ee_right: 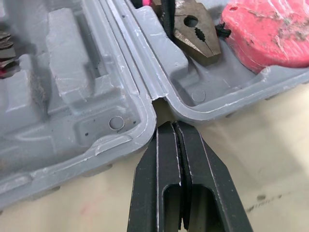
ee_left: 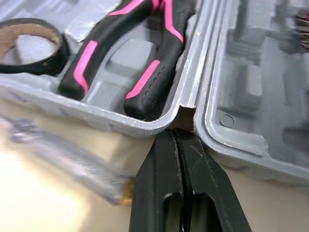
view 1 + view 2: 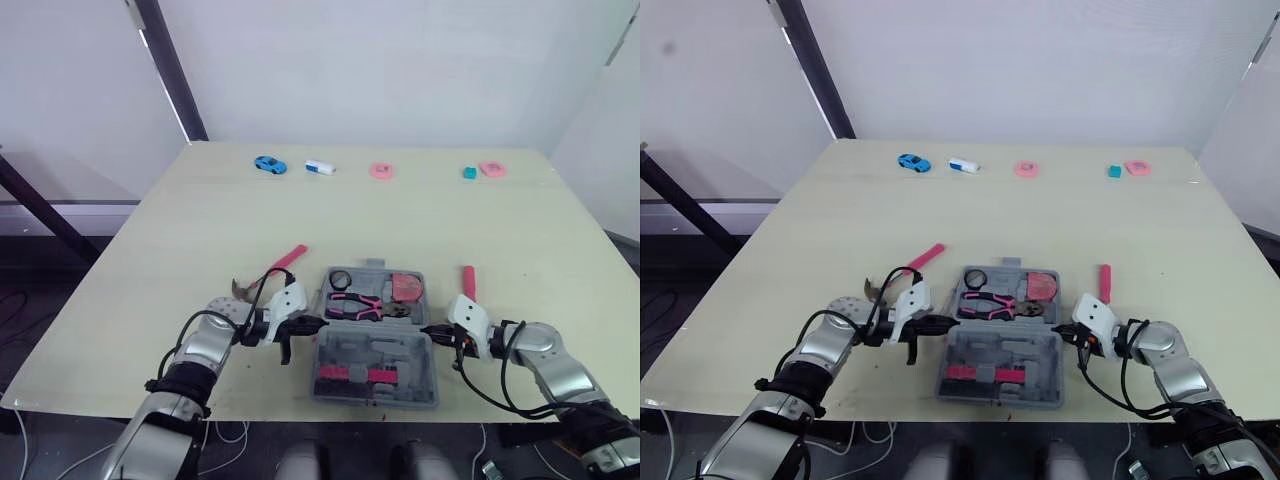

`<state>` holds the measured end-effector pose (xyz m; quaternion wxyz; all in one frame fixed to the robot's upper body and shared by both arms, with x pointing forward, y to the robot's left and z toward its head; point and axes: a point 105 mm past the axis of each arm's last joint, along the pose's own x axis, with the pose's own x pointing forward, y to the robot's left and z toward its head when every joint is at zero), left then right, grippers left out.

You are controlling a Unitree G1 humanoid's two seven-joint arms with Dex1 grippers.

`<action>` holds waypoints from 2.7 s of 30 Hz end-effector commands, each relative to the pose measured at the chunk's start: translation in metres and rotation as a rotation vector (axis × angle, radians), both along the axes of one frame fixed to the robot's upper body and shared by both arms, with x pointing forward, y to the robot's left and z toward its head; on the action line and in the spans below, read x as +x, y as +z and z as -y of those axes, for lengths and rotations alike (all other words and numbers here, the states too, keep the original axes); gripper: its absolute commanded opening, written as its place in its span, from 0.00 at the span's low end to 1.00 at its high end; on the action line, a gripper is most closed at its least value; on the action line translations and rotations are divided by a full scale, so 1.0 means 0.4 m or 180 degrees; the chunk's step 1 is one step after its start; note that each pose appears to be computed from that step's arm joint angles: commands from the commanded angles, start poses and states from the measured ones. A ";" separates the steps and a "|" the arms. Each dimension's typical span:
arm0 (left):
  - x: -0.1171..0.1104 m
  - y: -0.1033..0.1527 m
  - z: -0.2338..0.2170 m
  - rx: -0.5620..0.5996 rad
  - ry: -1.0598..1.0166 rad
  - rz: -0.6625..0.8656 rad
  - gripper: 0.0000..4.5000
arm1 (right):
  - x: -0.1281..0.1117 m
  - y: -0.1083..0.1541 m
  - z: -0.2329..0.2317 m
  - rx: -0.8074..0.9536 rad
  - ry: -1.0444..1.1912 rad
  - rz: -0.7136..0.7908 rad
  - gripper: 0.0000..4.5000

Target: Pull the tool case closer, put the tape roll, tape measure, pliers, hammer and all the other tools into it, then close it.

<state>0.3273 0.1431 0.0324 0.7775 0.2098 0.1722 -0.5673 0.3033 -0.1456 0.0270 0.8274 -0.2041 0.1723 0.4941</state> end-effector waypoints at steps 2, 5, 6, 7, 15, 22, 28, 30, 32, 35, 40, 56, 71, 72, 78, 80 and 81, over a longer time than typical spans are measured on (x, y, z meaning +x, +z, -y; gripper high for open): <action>0.010 0.021 0.032 -0.0085 -0.0126 0.0149 0.01 | 0.021 0.049 -0.036 0.0142 0.0129 0.0292 0.00; 0.012 0.021 0.034 -0.0092 -0.0121 0.0156 0.01 | 0.024 0.050 -0.035 0.0149 0.0112 0.0305 0.00; 0.012 0.020 0.033 -0.0091 -0.0123 0.0154 0.01 | 0.024 0.049 -0.036 0.0149 0.0113 0.0304 0.00; 0.013 0.020 0.033 -0.0091 -0.0124 0.0152 0.01 | 0.024 0.049 -0.036 0.0149 0.0112 0.0303 0.00; 0.002 0.016 0.043 -0.0102 -0.0213 0.0112 0.01 | 0.028 0.050 -0.034 0.0179 0.0063 0.0311 0.00; 0.001 0.014 0.066 -0.0135 -0.0277 0.0109 0.01 | 0.029 0.053 -0.026 0.0165 0.0043 0.0336 0.00; 0.008 0.016 0.074 -0.0145 -0.0268 0.0129 0.01 | 0.037 0.059 -0.023 0.0164 0.0007 0.0408 0.00; 0.008 0.015 0.073 -0.0140 -0.0269 0.0131 0.01 | 0.039 0.061 -0.022 0.0163 -0.0004 0.0430 0.00; 0.007 0.014 0.072 -0.0137 -0.0266 0.0127 0.01 | 0.040 0.061 -0.022 0.0161 -0.0006 0.0438 0.00; 0.004 0.012 0.073 -0.0141 -0.0274 0.0113 0.01 | 0.043 0.062 -0.022 0.0166 -0.0022 0.0465 0.00; 0.002 0.009 0.071 -0.0135 -0.0268 0.0103 0.01 | 0.043 0.060 -0.025 0.0170 -0.0014 0.0464 0.00; -0.020 -0.001 0.064 -0.0109 -0.0364 -0.0003 0.01 | 0.025 0.047 -0.038 0.0183 0.0082 0.0321 0.00; -0.023 -0.003 0.053 -0.0075 -0.0351 -0.0020 0.01 | 0.043 0.061 -0.056 0.0230 0.0058 0.0454 0.00; -0.023 -0.003 0.051 -0.0072 -0.0346 -0.0020 0.01 | 0.041 0.059 -0.056 0.0225 0.0067 0.0443 0.00; -0.020 -0.003 0.048 -0.0058 -0.0334 -0.0019 0.01 | 0.040 0.057 -0.057 0.0225 0.0067 0.0463 0.00; -0.020 -0.003 0.048 -0.0055 -0.0334 -0.0018 0.01 | 0.045 0.063 -0.057 0.0264 0.0027 0.0508 0.00; -0.020 -0.004 0.047 -0.0053 -0.0335 -0.0018 0.01 | 0.047 0.063 -0.058 0.0267 0.0022 0.0511 0.00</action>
